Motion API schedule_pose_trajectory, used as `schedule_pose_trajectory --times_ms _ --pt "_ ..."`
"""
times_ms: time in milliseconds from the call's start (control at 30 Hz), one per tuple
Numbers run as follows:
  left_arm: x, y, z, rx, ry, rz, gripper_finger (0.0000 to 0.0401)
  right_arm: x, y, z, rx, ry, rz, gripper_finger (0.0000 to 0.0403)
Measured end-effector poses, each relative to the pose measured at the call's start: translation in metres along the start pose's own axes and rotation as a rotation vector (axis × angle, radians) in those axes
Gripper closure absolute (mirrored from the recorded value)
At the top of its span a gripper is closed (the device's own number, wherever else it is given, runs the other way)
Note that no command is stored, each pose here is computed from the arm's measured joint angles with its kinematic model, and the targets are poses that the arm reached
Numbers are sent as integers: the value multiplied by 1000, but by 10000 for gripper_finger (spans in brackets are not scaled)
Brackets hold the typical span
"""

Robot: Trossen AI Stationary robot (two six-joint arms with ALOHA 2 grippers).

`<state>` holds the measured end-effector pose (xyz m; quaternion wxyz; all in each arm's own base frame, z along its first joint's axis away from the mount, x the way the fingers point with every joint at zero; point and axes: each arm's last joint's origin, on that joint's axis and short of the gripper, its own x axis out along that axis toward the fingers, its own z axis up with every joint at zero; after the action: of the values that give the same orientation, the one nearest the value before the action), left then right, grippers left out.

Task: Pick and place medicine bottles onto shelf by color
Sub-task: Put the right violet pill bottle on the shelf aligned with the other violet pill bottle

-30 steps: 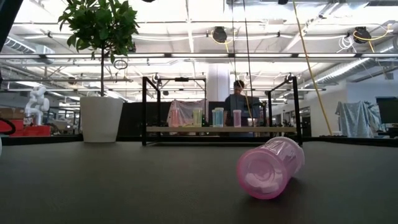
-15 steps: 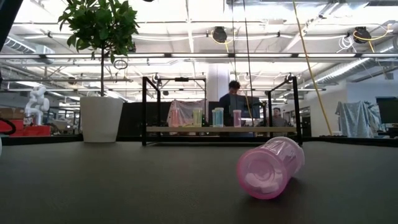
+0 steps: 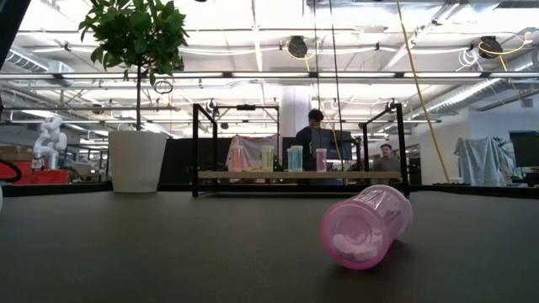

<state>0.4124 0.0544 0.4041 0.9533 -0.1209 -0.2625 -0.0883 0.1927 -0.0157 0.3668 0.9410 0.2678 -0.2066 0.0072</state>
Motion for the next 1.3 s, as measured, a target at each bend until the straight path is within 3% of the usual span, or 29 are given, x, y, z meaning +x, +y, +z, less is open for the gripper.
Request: schedule_pose_trajectory --times_ms 333,567,700,967,1133,1300 --pt "0 2 -3 -12 37 15 274 0 1 3 -30 -31 16 289" --pt "-1 4 -4 -23 53 25 271 0 1 2 -49 -23 14 301" --pt "-6 10 1 -65 164 76 234 -1 -2 -1 -113 14 -28 301" --pt "-16 -2 44 243 446 113 126 0 -4 -4 -178 51 -29 301" --pt "-7 -12 61 357 596 82 117 1 -6 -5 -218 57 -34 301" --pt "3 -11 65 305 636 80 132 4 -8 -9 -258 81 -13 301"
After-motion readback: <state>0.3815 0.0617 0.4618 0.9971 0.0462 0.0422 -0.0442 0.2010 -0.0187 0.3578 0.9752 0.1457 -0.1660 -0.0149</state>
